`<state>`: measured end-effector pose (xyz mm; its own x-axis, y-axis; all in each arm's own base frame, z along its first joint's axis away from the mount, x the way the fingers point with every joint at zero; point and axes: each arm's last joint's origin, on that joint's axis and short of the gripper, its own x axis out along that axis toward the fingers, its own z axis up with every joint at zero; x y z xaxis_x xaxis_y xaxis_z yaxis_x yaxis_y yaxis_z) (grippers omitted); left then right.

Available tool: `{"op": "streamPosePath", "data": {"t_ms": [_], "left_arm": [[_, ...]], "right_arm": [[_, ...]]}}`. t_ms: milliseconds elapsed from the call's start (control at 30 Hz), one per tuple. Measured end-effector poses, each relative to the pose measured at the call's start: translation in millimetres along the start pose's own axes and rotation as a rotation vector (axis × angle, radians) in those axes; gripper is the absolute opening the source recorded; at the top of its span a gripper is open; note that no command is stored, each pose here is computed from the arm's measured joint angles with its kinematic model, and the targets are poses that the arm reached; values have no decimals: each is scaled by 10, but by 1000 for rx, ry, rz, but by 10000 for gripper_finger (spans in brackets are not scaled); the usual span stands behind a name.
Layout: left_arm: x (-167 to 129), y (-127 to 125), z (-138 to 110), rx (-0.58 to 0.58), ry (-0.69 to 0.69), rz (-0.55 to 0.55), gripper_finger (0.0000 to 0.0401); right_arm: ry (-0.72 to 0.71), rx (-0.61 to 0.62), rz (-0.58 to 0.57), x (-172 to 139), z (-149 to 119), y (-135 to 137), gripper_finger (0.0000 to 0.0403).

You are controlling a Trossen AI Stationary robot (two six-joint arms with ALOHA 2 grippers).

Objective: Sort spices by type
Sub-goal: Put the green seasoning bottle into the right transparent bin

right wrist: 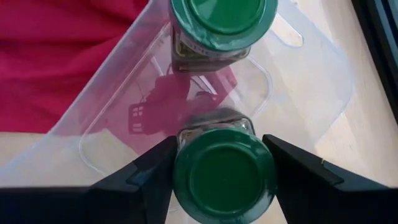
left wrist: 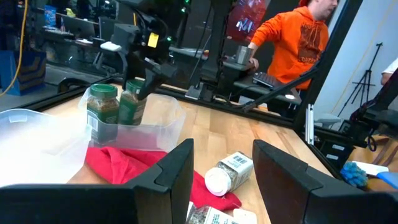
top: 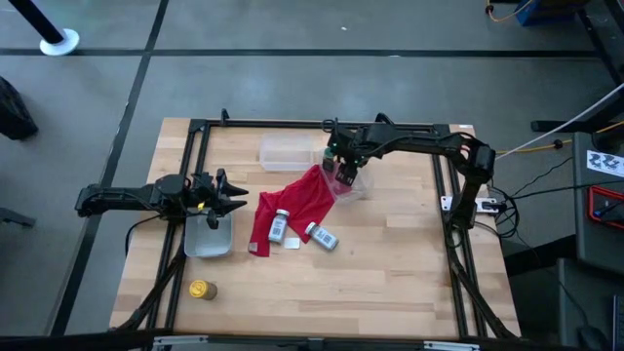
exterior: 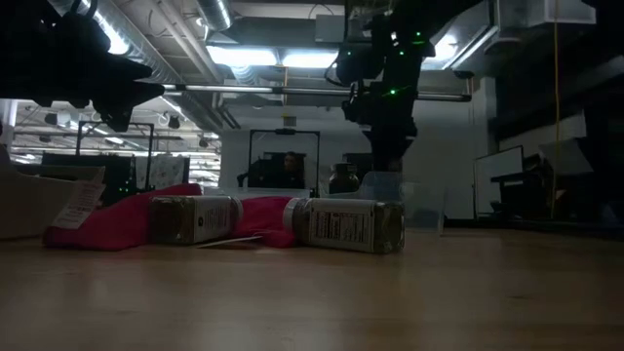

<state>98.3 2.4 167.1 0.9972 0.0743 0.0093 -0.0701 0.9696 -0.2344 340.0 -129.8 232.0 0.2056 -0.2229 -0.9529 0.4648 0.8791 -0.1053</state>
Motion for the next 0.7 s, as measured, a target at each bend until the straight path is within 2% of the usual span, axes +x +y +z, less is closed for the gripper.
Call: {"op": "streamPosePath", "data": {"t_ms": [700], "left_arm": [[0,0,-2,0,1,0,150]], "right_arm": [[-2,1,-9,-1,1,-3,235]]}}
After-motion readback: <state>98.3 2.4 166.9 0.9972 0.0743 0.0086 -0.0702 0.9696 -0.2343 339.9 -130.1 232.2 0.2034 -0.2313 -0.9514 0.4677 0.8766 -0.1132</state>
